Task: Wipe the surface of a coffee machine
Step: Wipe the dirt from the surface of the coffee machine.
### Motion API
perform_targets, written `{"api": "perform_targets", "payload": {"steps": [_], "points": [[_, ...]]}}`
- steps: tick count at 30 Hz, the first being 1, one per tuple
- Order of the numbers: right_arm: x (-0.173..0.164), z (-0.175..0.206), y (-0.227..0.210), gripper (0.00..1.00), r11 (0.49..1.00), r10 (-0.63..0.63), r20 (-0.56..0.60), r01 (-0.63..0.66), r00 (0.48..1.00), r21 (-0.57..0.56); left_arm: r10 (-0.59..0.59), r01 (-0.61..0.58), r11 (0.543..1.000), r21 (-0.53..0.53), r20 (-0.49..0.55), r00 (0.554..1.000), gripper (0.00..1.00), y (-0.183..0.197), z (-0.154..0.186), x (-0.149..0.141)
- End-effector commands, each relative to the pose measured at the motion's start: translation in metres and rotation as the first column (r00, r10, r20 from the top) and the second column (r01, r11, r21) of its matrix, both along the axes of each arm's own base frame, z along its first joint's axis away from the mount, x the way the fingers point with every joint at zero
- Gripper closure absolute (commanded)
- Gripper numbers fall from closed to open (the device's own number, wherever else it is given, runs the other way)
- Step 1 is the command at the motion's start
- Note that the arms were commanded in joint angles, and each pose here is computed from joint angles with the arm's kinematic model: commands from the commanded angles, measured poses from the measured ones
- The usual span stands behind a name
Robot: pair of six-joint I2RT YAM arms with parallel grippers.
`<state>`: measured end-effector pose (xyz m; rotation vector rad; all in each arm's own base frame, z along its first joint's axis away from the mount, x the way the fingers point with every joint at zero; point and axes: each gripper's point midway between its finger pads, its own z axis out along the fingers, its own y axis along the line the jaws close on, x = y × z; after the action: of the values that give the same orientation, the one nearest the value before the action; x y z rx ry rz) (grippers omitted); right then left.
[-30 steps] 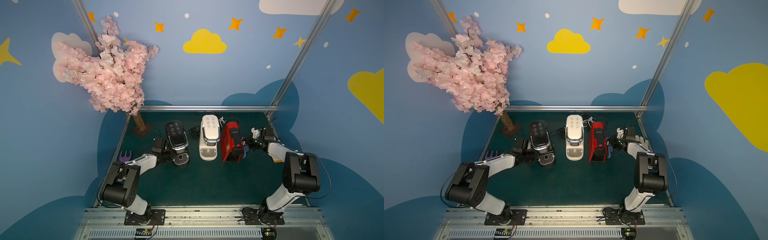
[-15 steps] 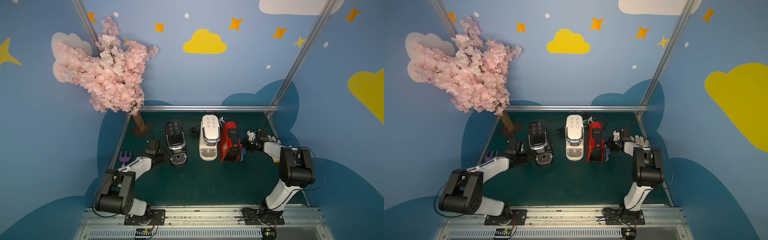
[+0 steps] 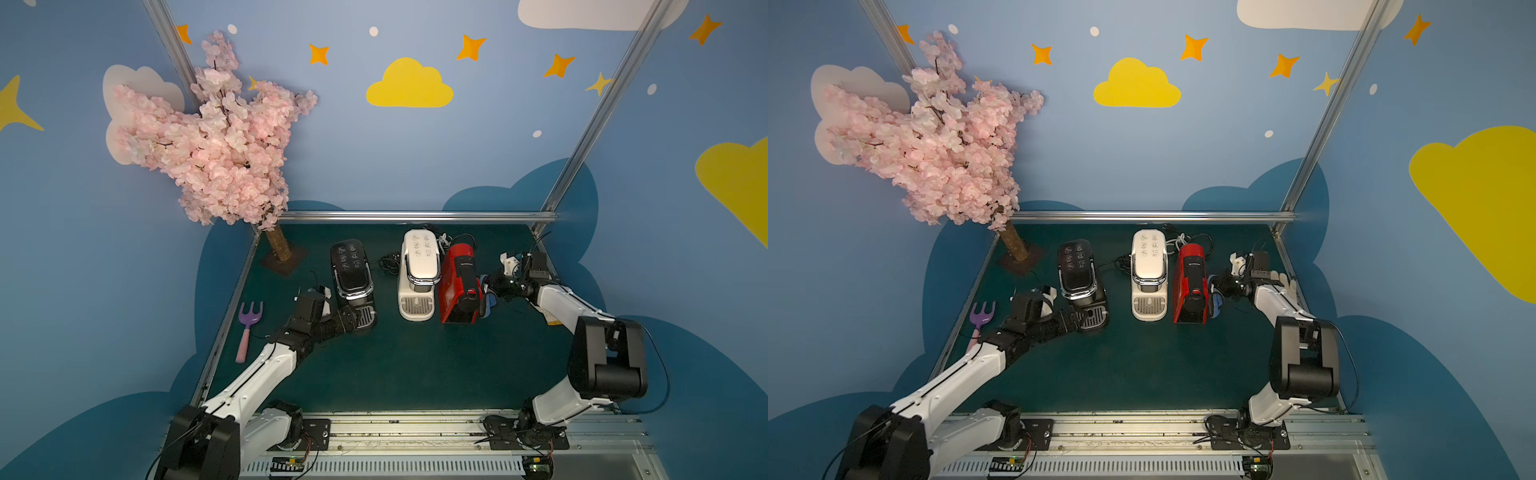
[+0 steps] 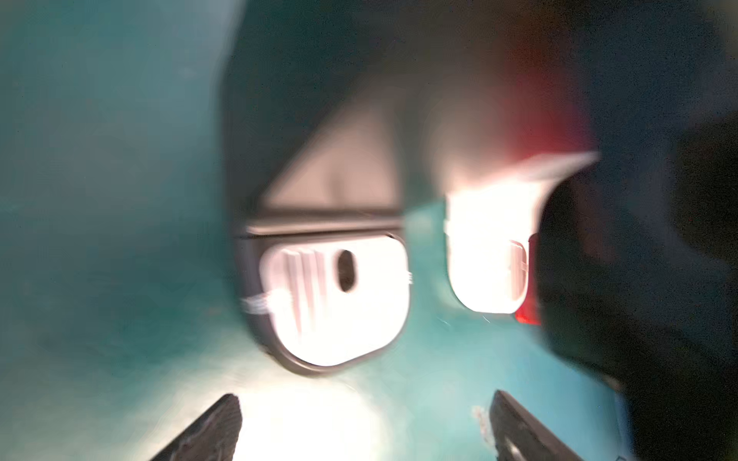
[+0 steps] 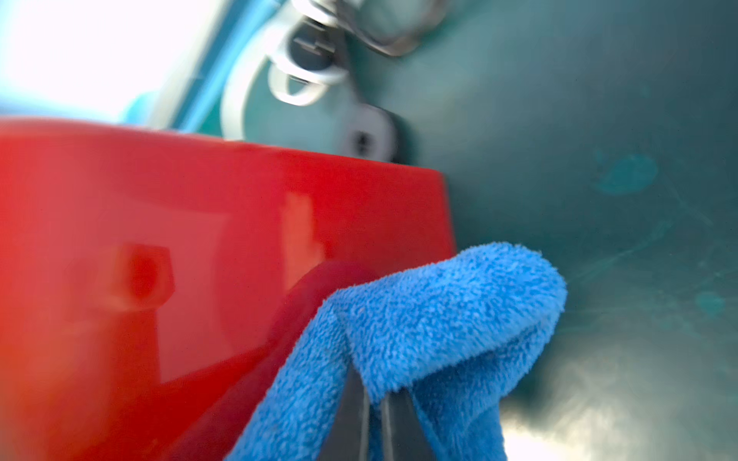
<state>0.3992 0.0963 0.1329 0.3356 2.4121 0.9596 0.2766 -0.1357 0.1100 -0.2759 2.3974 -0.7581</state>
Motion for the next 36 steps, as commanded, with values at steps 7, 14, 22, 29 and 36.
{"api": "perform_targets", "payload": {"steps": [7, 14, 22, 29, 36], "points": [[-0.009, 0.056, 0.032, 1.00, 0.986, 0.126, 0.089, -0.135, 0.988, 0.099, -0.016, 0.010, 0.992, 0.126, 0.048, 0.999, 0.08, 0.000, -0.001, -0.033], [-0.002, -0.003, 0.035, 1.00, 0.982, 0.118, -0.008, -0.115, 0.993, 0.149, -0.091, 0.089, 0.996, 0.025, 0.116, 0.989, 0.11, -0.032, 0.009, -0.038], [-0.004, -0.041, 0.033, 1.00, 0.982, 0.124, -0.079, -0.111, 0.989, 0.155, -0.273, 0.271, 0.962, 0.030, 0.114, 0.955, 0.13, -0.104, 0.008, -0.024], [-0.009, -0.039, 0.021, 1.00, 0.982, 0.103, -0.078, -0.089, 0.992, 0.164, -0.327, 0.325, 0.945, 0.036, 0.143, 0.934, 0.16, -0.162, 0.013, -0.002], [-0.012, -0.034, 0.016, 1.00, 0.983, 0.096, -0.064, -0.085, 0.993, 0.164, -0.295, 0.285, 0.954, 0.092, 0.127, 0.947, 0.17, -0.153, 0.006, -0.006]]}}
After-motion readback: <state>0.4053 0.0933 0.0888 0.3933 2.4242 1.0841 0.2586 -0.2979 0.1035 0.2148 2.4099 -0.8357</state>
